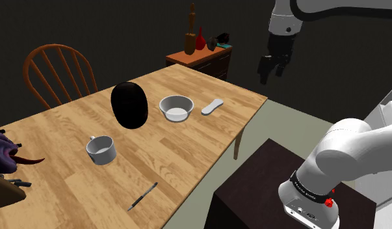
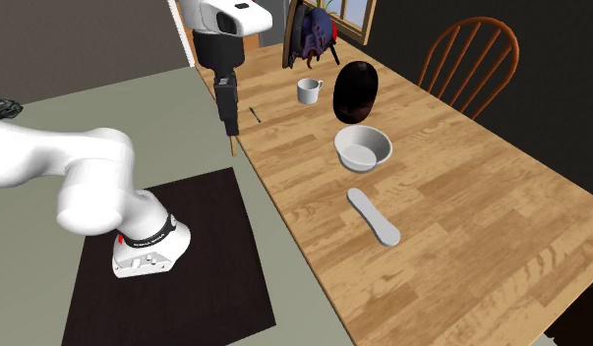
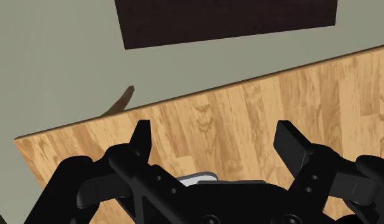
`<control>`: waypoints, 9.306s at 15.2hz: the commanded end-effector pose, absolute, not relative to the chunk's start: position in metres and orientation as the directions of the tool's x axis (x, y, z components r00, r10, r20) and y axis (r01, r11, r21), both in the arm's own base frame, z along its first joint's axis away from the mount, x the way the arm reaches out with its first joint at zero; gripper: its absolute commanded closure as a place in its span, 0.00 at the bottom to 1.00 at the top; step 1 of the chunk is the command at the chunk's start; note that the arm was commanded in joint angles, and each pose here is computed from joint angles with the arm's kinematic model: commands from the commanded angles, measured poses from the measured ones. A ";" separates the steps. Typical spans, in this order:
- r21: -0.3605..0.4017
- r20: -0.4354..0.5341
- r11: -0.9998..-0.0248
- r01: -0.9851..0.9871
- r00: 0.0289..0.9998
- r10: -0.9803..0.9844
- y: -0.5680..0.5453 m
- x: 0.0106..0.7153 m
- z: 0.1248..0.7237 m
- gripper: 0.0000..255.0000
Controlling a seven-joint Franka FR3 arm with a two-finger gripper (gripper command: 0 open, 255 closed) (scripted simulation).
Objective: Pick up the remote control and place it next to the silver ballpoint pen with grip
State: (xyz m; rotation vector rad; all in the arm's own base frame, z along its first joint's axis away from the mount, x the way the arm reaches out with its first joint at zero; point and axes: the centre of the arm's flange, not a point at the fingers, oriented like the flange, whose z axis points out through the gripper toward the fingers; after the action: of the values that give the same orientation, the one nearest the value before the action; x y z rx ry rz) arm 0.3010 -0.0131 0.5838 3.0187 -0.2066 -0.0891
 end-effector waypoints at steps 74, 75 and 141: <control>0.017 0.008 -0.242 -0.970 0.242 -0.970 -0.148 0.636 0.269 1.00; 0.017 0.008 -0.242 -0.970 0.242 -0.970 -0.148 0.636 0.274 1.00; 0.017 0.008 -0.242 -0.970 0.242 -0.970 0.309 0.326 0.234 1.00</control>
State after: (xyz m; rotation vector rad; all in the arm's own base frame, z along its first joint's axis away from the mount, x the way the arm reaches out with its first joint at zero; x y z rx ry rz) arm 0.3260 0.3087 0.2354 2.4601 -1.9225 -0.0069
